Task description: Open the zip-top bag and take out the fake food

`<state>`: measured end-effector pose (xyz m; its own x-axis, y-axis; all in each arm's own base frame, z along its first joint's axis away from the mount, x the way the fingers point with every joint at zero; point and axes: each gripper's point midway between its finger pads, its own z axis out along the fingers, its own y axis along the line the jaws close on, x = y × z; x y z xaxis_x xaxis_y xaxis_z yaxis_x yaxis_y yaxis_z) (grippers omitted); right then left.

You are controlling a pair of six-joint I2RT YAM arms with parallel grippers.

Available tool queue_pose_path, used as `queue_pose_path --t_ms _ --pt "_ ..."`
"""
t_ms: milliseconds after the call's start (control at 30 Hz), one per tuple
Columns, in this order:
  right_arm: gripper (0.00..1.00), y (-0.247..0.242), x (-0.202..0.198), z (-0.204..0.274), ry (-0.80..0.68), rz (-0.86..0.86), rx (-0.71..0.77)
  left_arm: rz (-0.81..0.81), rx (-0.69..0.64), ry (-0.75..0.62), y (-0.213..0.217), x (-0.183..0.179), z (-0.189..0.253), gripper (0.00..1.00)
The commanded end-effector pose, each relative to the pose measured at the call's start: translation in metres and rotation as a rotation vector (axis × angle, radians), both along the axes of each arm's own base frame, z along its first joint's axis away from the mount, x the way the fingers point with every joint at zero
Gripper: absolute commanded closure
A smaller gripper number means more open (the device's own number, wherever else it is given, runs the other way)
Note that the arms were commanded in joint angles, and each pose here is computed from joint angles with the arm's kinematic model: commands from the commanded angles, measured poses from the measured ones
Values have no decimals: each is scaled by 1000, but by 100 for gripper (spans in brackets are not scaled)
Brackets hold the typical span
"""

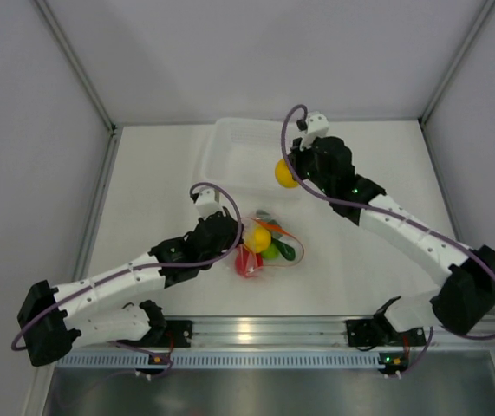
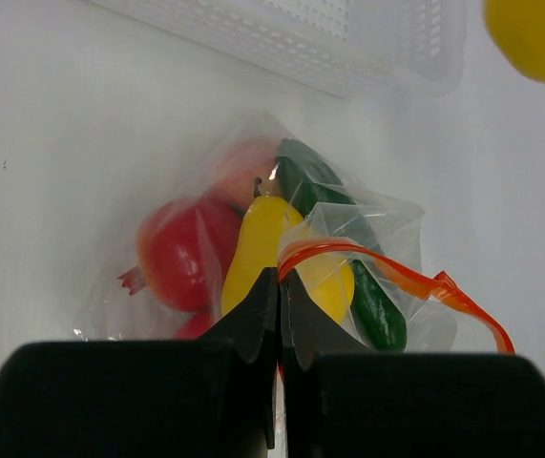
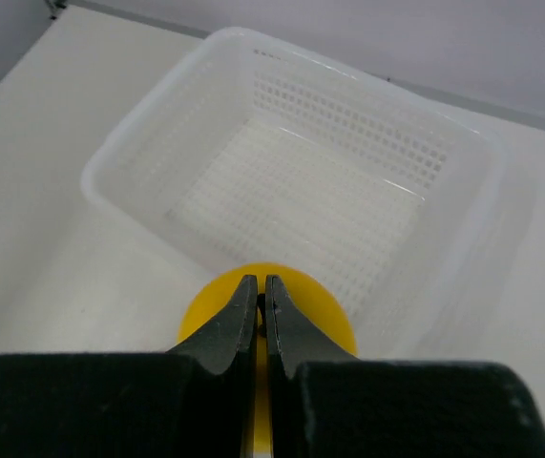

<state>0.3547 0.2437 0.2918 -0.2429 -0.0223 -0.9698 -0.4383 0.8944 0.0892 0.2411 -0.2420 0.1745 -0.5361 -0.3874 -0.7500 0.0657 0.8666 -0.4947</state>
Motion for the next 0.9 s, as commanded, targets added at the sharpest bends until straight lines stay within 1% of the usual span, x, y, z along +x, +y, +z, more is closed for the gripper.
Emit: queue_pose_path --t_ms 0,33,100,133,167,200,233,267,367,400,433,467,567,667,700,767,800,867 --pt "100 -3 51 1 -21 -76 -2 -15 -45 1 -1 -4 6 100" --pt "100 -1 69 -14 2 -102 -25 -19 -47 3 -2 -5 6 100" --pt "100 -5 94 -23 -2 -146 -9 -29 -59 4 -2 -7 8 100" --pt "100 -1 111 -37 4 -157 -13 -33 -67 3 -2 -8 10 100" --pt "100 0 119 -44 10 -162 -11 -35 -68 1 -2 -8 11 100" --pt "100 1 132 -44 7 -171 12 -40 -75 -3 -2 -9 13 100" --pt "100 6 143 -73 55 -170 -6 -42 -72 -6 -1 -9 13 100" --pt "100 6 152 -83 77 -183 10 -46 -75 -9 -2 -9 16 100" --pt "100 20 171 -117 127 -161 -12 -62 -71 -14 -4 -10 19 100" --pt "98 23 177 -124 137 -160 -16 -65 -74 -18 -6 -9 21 100" --pt "93 25 178 -128 145 -158 -21 -70 -71 -20 -6 -9 22 100" --pt "80 26 179 -131 149 -159 -26 -74 -71 -20 -7 -9 23 100" --pt "62 25 178 -129 149 -155 -34 -90 -66 -26 -7 -11 26 100" --pt "53 24 171 -103 119 -130 -29 -93 -63 -36 -6 -10 30 100" --pt "53 20 165 -85 95 -126 -21 -99 -63 -41 -7 -11 33 100" --pt "53 13 156 -64 79 -133 -11 -112 -72 -50 -10 -11 40 100" --pt "52 5 144 -44 63 -145 5 -116 -74 -53 -11 -10 42 100" --pt "53 -1 127 -26 50 -144 39 -125 -87 -61 -15 -10 50 100"
